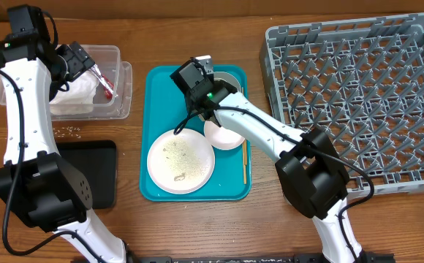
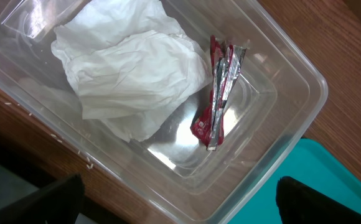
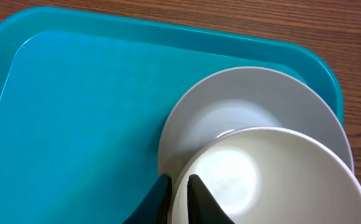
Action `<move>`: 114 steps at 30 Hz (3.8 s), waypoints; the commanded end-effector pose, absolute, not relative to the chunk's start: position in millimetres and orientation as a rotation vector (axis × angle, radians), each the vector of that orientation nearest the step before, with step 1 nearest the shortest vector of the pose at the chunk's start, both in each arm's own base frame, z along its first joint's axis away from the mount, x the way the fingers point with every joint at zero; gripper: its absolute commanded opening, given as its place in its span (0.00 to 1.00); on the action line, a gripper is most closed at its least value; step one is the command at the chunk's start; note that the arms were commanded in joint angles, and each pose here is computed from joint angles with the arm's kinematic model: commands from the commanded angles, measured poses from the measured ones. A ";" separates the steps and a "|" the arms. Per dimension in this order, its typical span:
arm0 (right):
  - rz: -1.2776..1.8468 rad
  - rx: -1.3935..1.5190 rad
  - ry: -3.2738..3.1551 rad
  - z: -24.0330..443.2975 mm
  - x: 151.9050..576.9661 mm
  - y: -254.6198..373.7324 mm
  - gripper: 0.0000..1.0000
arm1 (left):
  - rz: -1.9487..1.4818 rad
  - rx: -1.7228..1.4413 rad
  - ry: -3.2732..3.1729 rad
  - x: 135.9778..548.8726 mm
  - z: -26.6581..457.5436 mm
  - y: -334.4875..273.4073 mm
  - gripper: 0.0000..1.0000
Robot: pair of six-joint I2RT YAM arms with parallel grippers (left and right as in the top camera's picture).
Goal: Sort waste into correct bins and load items into the dishwasher
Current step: 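Grasp the white cup with the right gripper and lift it, then carry the white cup right and set it upside down in the dish rack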
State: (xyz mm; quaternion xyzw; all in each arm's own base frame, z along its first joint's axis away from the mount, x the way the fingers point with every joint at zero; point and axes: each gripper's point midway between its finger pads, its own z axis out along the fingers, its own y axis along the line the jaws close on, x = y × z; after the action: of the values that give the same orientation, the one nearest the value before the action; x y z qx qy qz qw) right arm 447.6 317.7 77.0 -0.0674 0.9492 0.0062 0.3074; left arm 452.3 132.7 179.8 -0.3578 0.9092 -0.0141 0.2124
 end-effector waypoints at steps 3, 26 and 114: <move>0.060 -0.140 2.435 119.4 458.5 320.9 0.05 | -0.052 -0.982 2.465 453.1 204.9 132.3 1.00; 0.240 0.251 2.416 303.6 462.5 133.2 0.04 | -0.052 -0.982 2.465 453.1 204.9 132.3 1.00; 1.127 1.187 2.457 97.2 379.9 -106.5 0.04 | -0.052 -0.982 2.465 453.1 204.9 132.3 1.00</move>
State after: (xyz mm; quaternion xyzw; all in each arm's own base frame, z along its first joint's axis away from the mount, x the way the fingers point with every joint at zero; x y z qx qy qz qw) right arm 390.7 -80.0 113.5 0.3440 0.7847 0.5049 0.1049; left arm 452.3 132.7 179.8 -0.3578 0.9092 -0.0141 0.2124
